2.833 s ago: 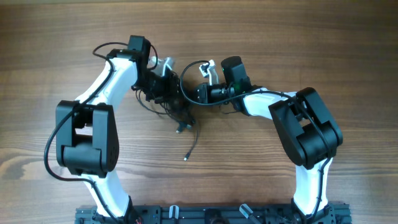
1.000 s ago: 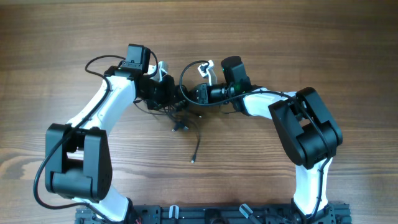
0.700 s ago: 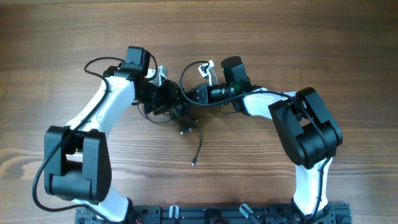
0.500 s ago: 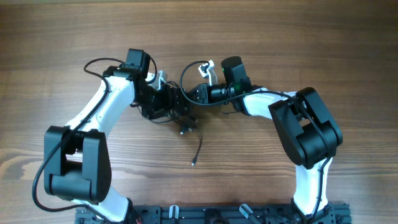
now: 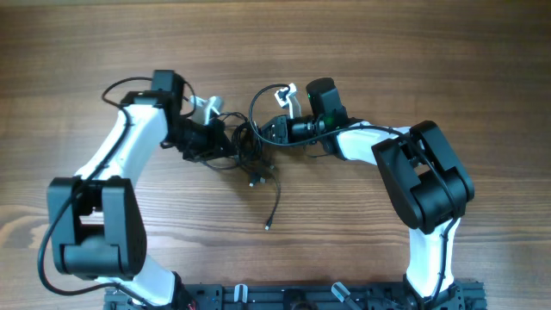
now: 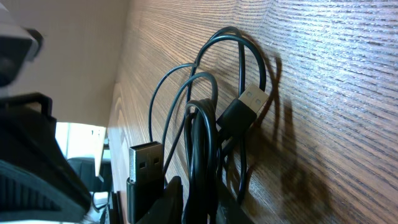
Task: Untangle cables
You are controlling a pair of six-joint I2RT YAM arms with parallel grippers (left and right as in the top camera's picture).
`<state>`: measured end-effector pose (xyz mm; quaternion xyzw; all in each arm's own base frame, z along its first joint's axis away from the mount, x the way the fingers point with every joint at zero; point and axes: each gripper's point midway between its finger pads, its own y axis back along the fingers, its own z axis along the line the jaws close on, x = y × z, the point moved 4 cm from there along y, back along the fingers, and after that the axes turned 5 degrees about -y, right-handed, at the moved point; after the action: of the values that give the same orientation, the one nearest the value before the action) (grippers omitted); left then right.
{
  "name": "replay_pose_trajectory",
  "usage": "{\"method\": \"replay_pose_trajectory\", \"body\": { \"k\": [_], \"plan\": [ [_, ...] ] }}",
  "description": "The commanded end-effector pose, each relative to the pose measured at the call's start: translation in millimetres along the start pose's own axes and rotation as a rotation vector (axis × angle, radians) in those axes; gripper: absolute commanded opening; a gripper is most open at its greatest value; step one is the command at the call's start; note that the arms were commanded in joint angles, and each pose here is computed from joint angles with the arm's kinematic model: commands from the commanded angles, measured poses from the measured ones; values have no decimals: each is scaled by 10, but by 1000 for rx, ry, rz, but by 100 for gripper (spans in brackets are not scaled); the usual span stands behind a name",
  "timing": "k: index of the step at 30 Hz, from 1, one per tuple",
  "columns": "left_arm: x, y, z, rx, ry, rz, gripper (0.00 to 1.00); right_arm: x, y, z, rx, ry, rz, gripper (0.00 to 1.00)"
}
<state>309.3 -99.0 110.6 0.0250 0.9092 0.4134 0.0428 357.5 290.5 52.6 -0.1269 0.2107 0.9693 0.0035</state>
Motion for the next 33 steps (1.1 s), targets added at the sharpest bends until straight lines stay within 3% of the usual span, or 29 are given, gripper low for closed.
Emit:
{"method": "replay_pose_trajectory", "body": {
  "k": [1,3,4,5,6,9,12,15,20,27,33],
  "plan": [
    [-54,177,-176,179,-151,-76,4,29,-26,-47,5,2,7,16],
    [-73,192,-179,191,-178,-90,4,30,-26,-47,5,2,7,16],
    [-88,193,-178,189,-183,-97,9,29,-26,-47,5,2,7,16],
    [-116,194,-175,188,-169,-106,48,28,-26,-47,5,3,7,16],
    [-161,197,-172,186,-153,-122,75,27,-26,-46,5,3,6,17],
    [-323,191,-197,181,-110,-177,85,24,-26,-43,3,6,5,17],
    [-488,118,-118,52,10,-227,86,24,-26,-44,3,5,5,17],
    [-572,-36,-156,-76,53,-258,68,24,-26,-44,3,5,5,17],
    [-587,-135,-140,-201,121,-286,51,25,-26,-43,3,5,5,17],
    [-547,-279,-221,-301,146,-299,50,24,-26,-43,3,5,5,18],
    [-578,-342,-314,-304,137,-324,35,24,-26,-43,3,5,5,18]
  ]
}}
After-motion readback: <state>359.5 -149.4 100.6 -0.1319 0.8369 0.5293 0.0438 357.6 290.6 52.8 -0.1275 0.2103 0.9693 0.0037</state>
